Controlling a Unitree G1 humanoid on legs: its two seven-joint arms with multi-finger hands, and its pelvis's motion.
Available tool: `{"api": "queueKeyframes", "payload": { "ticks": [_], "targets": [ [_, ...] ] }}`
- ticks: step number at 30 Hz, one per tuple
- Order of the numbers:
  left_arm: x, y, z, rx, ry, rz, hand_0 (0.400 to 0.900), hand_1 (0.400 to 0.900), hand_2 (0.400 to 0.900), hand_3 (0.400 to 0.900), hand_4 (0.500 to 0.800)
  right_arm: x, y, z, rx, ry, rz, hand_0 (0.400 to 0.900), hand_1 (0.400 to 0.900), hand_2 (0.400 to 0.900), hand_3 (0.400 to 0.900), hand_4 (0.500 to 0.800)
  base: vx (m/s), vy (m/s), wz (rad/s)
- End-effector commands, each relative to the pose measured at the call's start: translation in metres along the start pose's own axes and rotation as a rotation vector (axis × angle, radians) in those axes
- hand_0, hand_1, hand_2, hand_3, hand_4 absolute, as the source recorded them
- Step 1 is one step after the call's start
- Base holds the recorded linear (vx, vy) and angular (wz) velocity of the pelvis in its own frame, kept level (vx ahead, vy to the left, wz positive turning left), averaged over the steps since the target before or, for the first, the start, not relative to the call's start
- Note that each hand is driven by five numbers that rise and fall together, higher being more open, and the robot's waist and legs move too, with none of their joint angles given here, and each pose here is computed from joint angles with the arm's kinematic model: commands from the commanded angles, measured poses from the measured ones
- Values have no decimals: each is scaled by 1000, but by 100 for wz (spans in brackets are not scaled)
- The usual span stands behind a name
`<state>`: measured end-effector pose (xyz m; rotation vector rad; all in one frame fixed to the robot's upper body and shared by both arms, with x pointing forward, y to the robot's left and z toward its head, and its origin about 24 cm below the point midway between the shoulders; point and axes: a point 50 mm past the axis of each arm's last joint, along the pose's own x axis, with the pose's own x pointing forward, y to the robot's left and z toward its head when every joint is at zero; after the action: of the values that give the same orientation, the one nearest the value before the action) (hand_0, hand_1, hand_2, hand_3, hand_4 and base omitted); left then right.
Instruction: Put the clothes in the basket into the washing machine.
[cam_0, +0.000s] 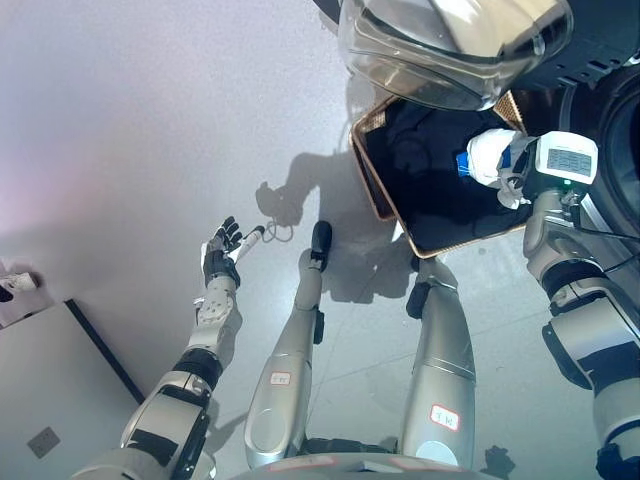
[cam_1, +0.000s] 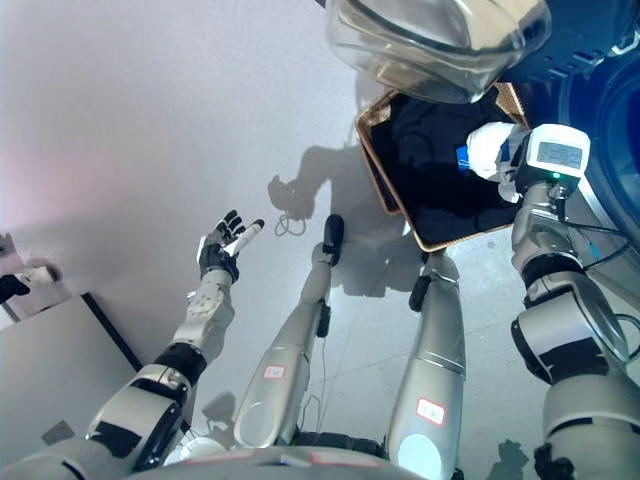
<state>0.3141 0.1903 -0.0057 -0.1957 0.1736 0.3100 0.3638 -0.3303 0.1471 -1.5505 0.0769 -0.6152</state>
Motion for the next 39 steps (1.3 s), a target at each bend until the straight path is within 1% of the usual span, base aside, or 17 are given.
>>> {"api": "queueKeyframes", "payload": {
  "ticks": [1, 5, 9, 12, 15, 21, 25, 26, 28, 30, 33, 39],
  "targets": [
    [1, 42, 7, 1, -49, 145, 900, 900, 900, 900, 800, 9, -18, -12, 48, 59, -86, 400, 400, 400, 400, 500, 0, 0, 0],
    [-2, 47, -1, 19, -15, 161, 900, 900, 900, 900, 800, 3, -8, -11, 115, 76, -54, 400, 400, 400, 400, 500, 42, 1, -1],
    [-4, 59, -13, 54, 52, 205, 900, 900, 900, 900, 800, -5, 4, -5, 212, 78, -17, 400, 400, 400, 400, 500, 60, -14, -3],
    [-5, 64, -16, 70, 68, 214, 900, 900, 900, 900, 800, -9, 10, -5, 263, 89, 16, 400, 400, 400, 400, 500, 78, -18, -7],
    [-8, 74, -21, 83, 95, 244, 900, 900, 900, 900, 800, -12, 14, -2, 400, 113, 46, 400, 400, 400, 400, 500, 88, -29, -13],
    [-14, 101, -29, 78, 159, 327, 900, 900, 900, 900, 800, -31, 43, 1, 936, 324, 159, 400, 400, 400, 400, 500, 72, -24, -13],
    [-21, 106, -40, 83, 208, 336, 900, 900, 900, 900, 800, -53, 69, 4, 1363, 522, 189, 400, 400, 400, 400, 500, 76, -14, -8],
    [-22, 106, -42, 79, 216, 338, 900, 900, 900, 900, 800, -57, 73, 6, 1431, 546, 195, 400, 400, 400, 400, 500, 77, -6, -4],
    [-24, 110, -44, 72, 226, 353, 900, 900, 900, 900, 800, -65, 80, 10, 1620, 614, 176, 400, 400, 400, 400, 500, 59, 8, -9],
    [-26, 111, -47, 73, 237, 355, 900, 900, 900, 900, 800, -71, 85, 11, 1738, 666, 166, 400, 400, 400, 400, 500, 50, 7, -10],
    [-30, 114, -53, 78, 262, 362, 900, 900, 900, 900, 800, -77, 90, 8, 1935, 757, 99, 400, 400, 400, 400, 500, 42, -5, -6],
    [-36, 115, -61, 81, 290, 365, 900, 900, 900, 900, 800, -72, 85, -5, 2120, 861, -62, 400, 400, 400, 400, 500, 34, 3, -4]
  ]
}}
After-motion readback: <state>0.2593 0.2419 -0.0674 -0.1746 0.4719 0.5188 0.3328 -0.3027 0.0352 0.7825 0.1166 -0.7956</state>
